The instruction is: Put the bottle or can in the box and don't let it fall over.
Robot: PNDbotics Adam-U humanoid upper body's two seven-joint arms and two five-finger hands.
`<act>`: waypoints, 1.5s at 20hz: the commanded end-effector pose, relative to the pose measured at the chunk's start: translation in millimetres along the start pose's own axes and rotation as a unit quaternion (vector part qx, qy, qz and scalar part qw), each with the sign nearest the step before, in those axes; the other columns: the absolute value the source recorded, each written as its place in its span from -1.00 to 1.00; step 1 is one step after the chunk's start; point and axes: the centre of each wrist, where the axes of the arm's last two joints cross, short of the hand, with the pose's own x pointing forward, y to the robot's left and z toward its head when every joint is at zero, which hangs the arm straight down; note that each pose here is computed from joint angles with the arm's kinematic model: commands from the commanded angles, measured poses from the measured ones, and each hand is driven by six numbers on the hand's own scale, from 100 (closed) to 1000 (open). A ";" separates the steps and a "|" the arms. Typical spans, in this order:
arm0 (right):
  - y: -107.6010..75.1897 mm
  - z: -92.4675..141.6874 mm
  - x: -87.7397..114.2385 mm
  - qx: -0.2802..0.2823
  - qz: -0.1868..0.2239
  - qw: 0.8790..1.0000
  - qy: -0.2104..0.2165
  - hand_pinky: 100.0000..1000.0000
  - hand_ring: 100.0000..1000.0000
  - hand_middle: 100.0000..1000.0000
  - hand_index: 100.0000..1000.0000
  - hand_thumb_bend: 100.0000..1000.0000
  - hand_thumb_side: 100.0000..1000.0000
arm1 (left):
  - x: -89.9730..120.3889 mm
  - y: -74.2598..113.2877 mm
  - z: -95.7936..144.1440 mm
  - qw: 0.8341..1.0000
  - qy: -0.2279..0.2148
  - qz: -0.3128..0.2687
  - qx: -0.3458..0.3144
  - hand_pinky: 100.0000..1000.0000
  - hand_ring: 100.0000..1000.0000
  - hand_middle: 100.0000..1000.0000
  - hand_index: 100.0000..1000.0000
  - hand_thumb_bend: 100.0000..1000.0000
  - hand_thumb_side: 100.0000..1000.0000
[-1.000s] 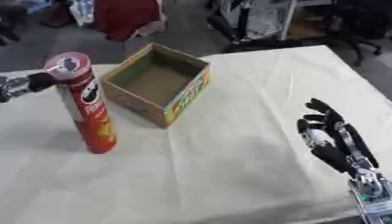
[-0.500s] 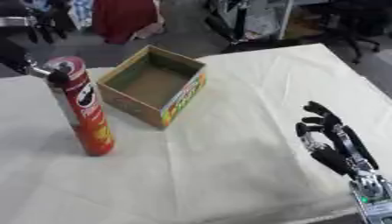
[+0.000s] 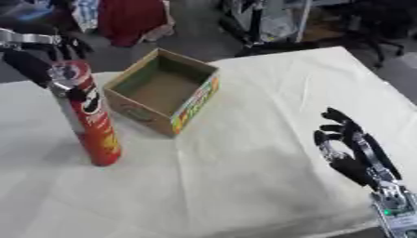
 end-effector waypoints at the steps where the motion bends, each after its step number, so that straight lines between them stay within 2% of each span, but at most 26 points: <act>1: -6.9 -2.1 2.7 0.001 0.010 1.000 -0.008 0.51 0.62 0.76 0.94 -0.74 0.20 | -2.1 10.7 6.4 1.000 0.009 -0.009 0.009 0.41 0.51 0.60 0.94 0.56 0.31; 6: -6.8 -2.4 3.0 0.000 0.009 1.000 -0.009 0.51 0.62 0.76 0.94 -0.74 0.20 | -5.4 8.2 2.5 1.000 0.015 -0.005 0.000 0.39 0.49 0.57 0.93 0.55 0.30; 9: -6.7 -2.4 2.9 0.001 0.009 1.000 -0.009 0.51 0.62 0.76 0.94 -0.75 0.20 | -6.7 7.6 1.4 1.000 0.017 -0.005 -0.006 0.33 0.45 0.55 0.91 0.41 0.26; 20: -6.8 -2.4 2.8 0.001 0.009 1.000 -0.009 0.51 0.62 0.76 0.94 -0.75 0.20 | -15.2 1.5 -0.1 0.999 0.026 -0.001 -0.025 0.18 0.32 0.45 0.84 0.25 0.22; 24: -6.7 -2.4 2.7 0.001 0.009 1.000 -0.009 0.51 0.62 0.76 0.94 -0.76 0.21 | -15.2 0.3 -1.3 0.999 0.025 -0.003 -0.028 0.08 0.24 0.42 0.78 0.03 0.16; 30: -6.6 -2.2 2.6 0.000 0.009 1.000 -0.008 0.51 0.62 0.76 0.94 -0.77 0.22 | -14.7 2.8 0.4 1.000 0.022 0.000 -0.022 -0.24 0.03 0.24 0.65 -0.29 0.03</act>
